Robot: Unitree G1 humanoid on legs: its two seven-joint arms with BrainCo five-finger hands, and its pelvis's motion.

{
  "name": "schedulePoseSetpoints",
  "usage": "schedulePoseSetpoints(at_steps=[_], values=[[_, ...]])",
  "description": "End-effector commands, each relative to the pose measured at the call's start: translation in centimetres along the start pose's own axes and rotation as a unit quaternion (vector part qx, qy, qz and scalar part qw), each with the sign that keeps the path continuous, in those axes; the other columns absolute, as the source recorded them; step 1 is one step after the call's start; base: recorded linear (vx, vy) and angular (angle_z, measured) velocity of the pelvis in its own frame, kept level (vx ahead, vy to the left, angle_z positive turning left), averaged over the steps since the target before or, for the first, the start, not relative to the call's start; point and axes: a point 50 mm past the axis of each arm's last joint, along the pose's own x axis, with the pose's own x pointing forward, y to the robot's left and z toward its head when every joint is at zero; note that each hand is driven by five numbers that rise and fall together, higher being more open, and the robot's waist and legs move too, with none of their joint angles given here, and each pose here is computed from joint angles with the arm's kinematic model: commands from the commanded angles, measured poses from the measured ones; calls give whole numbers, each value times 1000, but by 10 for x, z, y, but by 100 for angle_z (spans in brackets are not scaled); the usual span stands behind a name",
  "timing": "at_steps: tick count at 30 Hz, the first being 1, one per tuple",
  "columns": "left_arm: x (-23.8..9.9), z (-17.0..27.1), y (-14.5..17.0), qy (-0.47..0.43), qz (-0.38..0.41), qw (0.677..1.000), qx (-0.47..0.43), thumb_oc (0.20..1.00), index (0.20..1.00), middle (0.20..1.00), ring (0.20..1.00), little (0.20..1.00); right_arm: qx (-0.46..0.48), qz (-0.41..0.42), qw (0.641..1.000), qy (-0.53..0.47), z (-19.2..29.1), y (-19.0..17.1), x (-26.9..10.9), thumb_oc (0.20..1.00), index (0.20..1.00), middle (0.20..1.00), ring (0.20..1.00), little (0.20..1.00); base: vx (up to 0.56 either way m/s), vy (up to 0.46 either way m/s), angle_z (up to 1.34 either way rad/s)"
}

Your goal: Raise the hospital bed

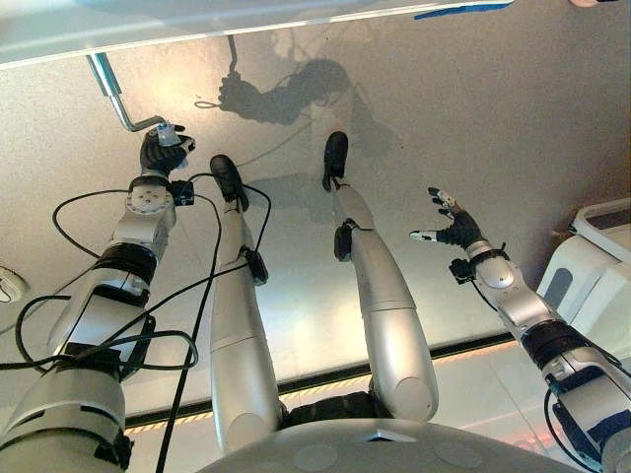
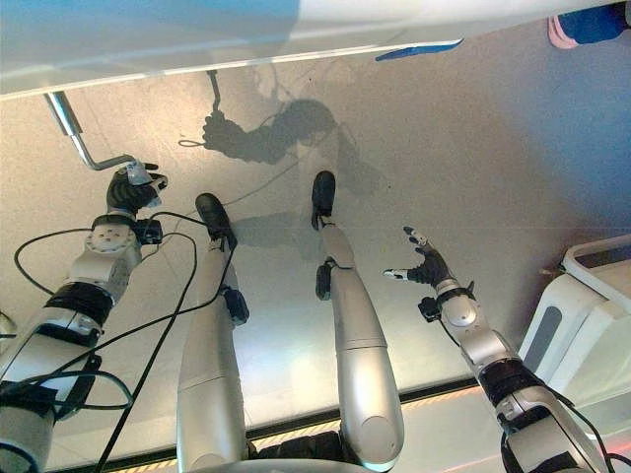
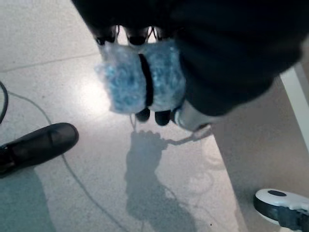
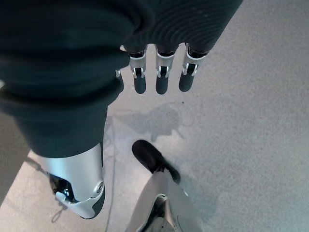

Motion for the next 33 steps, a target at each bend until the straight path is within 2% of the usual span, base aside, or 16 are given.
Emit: schedulePoseSetpoints(at_steps=[1, 16, 25, 28, 32, 33], values=[[-4, -12, 4, 17, -6, 1000, 8, 200, 200, 200, 200, 200, -13, 4, 1000, 19, -8, -7, -5, 1000, 1000, 1000, 1000, 1000, 0, 0, 0], [-3, 1, -5, -11, -28, 999, 25, 200, 200, 200, 200, 200, -11, 13, 1000, 18, -9, -2, -7, 1000, 1000, 1000, 1000, 1000, -1, -6, 0], [-11, 33, -50, -95, -112, 989, 26, 200, 200, 200, 200, 200, -25, 28, 999, 22, -13, 4, -11, 1000, 1000, 1000, 1000, 1000, -7, -56, -1], [-25, 53, -72, -151, -168, 974, 7, 200, 200, 200, 200, 200, -29, 33, 999, 22, -16, 5, -17, 1000, 1000, 1000, 1000, 1000, -6, -59, -2], [-38, 59, -81, -172, -210, 962, -15, 200, 200, 200, 200, 200, -34, 35, 998, 28, -20, 3, -21, 1000, 1000, 1000, 1000, 1000, -13, -61, -5], [-50, 63, -87, -189, -243, 951, -31, 200, 200, 200, 200, 200, -39, 36, 998, 37, -25, 2, -25, 1000, 1000, 1000, 1000, 1000, -18, -58, -7]])
